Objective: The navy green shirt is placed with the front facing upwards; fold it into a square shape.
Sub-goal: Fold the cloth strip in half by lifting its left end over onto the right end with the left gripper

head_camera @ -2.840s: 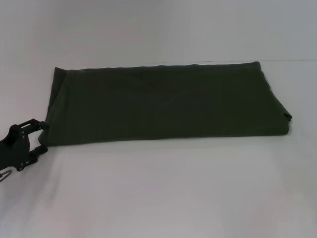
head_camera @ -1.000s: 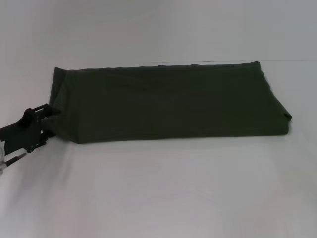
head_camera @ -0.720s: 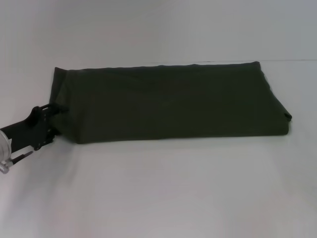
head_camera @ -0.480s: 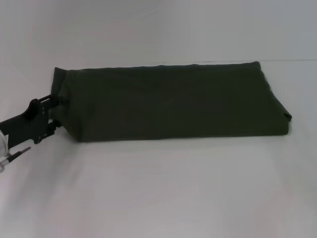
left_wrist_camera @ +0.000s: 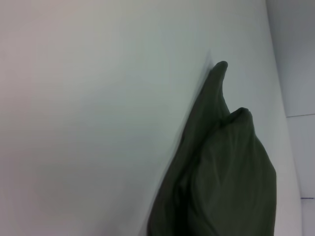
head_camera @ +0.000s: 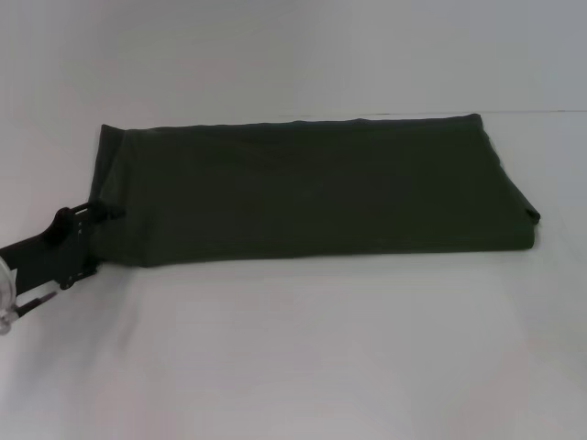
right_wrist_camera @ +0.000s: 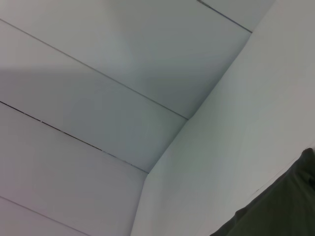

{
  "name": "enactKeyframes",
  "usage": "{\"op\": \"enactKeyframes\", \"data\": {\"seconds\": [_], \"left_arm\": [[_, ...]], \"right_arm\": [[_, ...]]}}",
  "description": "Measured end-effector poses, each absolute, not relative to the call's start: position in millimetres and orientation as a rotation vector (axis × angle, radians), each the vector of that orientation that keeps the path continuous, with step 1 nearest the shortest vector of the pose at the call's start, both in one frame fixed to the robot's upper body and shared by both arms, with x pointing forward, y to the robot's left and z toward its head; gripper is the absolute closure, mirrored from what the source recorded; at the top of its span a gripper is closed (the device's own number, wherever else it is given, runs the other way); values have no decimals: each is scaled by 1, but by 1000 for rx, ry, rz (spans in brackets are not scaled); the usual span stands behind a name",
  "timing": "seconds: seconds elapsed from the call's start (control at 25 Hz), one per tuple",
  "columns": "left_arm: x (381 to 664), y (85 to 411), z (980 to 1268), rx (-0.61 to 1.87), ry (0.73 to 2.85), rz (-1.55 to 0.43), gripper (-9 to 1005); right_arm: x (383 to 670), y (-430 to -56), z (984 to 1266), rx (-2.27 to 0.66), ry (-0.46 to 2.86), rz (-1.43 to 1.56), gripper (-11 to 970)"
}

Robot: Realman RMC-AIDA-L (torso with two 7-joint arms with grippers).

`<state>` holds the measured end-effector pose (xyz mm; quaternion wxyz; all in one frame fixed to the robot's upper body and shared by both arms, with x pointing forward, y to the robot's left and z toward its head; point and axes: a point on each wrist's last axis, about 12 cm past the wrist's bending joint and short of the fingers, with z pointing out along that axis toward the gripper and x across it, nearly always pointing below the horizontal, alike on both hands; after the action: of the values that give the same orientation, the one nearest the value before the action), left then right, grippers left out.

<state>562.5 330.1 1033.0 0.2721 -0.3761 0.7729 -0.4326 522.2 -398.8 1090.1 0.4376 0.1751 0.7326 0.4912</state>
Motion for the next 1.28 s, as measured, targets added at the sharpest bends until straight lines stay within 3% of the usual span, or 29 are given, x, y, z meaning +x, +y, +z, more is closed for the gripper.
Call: {"op": "enactKeyframes", "data": {"seconds": [0.24, 0.64, 0.88, 1.08, 1.2, 1.28], "left_arm": [[578, 326, 1036, -1006, 2091, -1099, 290], [577, 326, 1040, -964, 2098, -1125, 330], [576, 327, 1040, -956, 2102, -1121, 543], [576, 326, 1040, -938, 2109, -1117, 775], [576, 326, 1042, -889, 2114, -1113, 971], [575, 331, 1046, -834, 2114, -1096, 974]], "right_arm": [[523, -399, 1090, 433, 1822, 1218, 55], [519, -402, 1090, 447, 1812, 1216, 57], [518, -403, 1089, 454, 1811, 1215, 58], [517, -403, 1088, 457, 1811, 1213, 59], [516, -404, 1088, 458, 1811, 1212, 59], [516, -404, 1088, 460, 1812, 1209, 60]]}}
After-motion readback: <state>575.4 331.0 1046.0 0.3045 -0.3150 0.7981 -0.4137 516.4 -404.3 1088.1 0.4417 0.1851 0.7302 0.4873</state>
